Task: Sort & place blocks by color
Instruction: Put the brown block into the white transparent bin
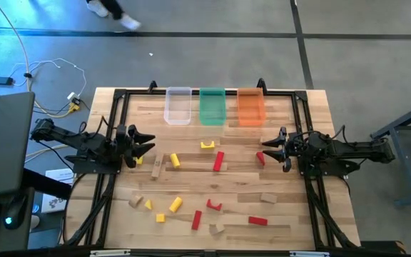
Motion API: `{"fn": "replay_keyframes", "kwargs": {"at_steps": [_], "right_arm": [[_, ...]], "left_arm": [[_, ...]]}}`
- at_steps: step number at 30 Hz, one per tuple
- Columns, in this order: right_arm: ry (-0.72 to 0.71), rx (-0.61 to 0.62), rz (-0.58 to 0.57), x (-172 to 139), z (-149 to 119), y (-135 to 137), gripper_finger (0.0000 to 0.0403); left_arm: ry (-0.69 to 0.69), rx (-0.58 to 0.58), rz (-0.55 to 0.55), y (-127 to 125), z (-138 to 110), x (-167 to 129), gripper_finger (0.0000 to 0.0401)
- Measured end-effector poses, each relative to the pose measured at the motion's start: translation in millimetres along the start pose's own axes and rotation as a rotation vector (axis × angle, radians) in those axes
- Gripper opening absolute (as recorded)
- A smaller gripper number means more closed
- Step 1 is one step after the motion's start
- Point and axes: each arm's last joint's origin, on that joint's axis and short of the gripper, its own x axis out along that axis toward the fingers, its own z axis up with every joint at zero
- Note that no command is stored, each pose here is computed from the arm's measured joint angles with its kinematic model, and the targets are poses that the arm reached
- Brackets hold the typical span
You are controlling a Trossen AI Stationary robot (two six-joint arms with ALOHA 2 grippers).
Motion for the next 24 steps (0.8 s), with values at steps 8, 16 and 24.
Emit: {"fn": "replay_keyframes", "kwargs": {"at_steps": [8,16,24], "right_arm": [[0.000,0.000,0.000,0,0,0,0.0153],[0.000,0.000,0.000,0,0,0,0.0153],[0.000,0.000,0.000,0,0,0,0.0153]], "left_arm": [[0.131,-0.069,0.156,-17,26,7,0.0202],[0.289,-0.127,0.324,-30,43,15,0.0202],[0.508,-0.222,0.505,-28,27,28,0.0202]]}}
